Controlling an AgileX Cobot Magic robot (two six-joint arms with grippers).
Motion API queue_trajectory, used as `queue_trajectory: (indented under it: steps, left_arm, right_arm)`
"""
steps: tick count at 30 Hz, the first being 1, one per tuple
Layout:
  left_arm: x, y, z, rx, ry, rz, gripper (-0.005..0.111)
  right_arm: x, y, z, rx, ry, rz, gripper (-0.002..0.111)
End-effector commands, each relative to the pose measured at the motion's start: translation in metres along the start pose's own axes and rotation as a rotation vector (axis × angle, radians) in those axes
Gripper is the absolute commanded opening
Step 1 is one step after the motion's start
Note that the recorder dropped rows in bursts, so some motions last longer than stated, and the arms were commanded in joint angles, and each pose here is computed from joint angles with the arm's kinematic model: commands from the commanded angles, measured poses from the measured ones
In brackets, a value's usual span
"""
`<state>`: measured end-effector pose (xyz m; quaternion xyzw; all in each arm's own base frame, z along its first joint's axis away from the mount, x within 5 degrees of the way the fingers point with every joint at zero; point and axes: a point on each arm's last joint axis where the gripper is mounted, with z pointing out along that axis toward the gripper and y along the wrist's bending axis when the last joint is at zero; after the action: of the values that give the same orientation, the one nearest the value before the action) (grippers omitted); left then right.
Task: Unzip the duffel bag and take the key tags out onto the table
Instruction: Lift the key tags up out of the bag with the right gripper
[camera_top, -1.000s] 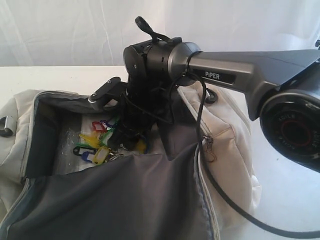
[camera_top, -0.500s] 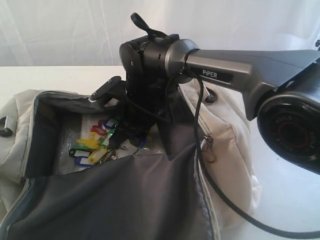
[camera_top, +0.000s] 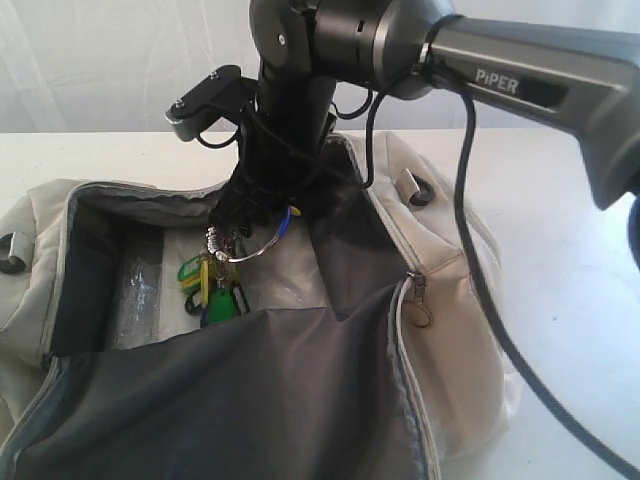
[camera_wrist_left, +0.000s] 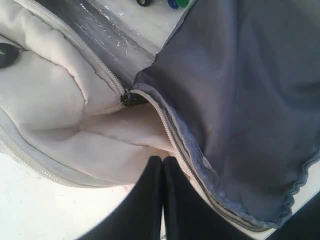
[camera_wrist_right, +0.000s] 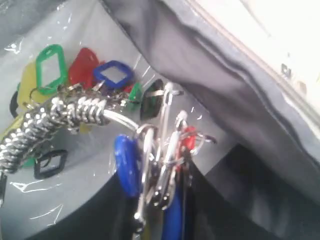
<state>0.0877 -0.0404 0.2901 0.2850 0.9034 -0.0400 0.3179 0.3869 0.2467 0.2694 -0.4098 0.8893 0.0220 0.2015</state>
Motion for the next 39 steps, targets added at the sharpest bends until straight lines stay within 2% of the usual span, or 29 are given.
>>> queue_trajectory:
  steps: [1,16,29,34,39]
  left_arm:
    - [0.002,-0.001,0.0,0.012,0.0,-0.011,0.0]
    - [0.001,-0.001,0.0,0.01,-0.009,-0.011,0.0]
    - [-0.001,-0.001,0.0,0.006,-0.03,-0.011,0.0]
    - [-0.001,-0.001,0.0,0.006,-0.031,-0.011,0.0]
    - [-0.001,-0.001,0.0,0.006,-0.031,-0.011,0.0]
  right_arm:
    - [-0.004,-0.003,-0.028,0.025,-0.072,0.006,0.0]
    - [-0.004,-0.004,-0.1,0.076,-0.238,0.008,0.0]
    - [0.002,-0.002,-0.119,0.077,-0.241,0.008,0.0]
    - [0.011,0.0,-0.145,0.083,-0.26,0.007,0.0]
    - [0.032,-0.011,-0.171,0.108,-0.247,0.036,0.0]
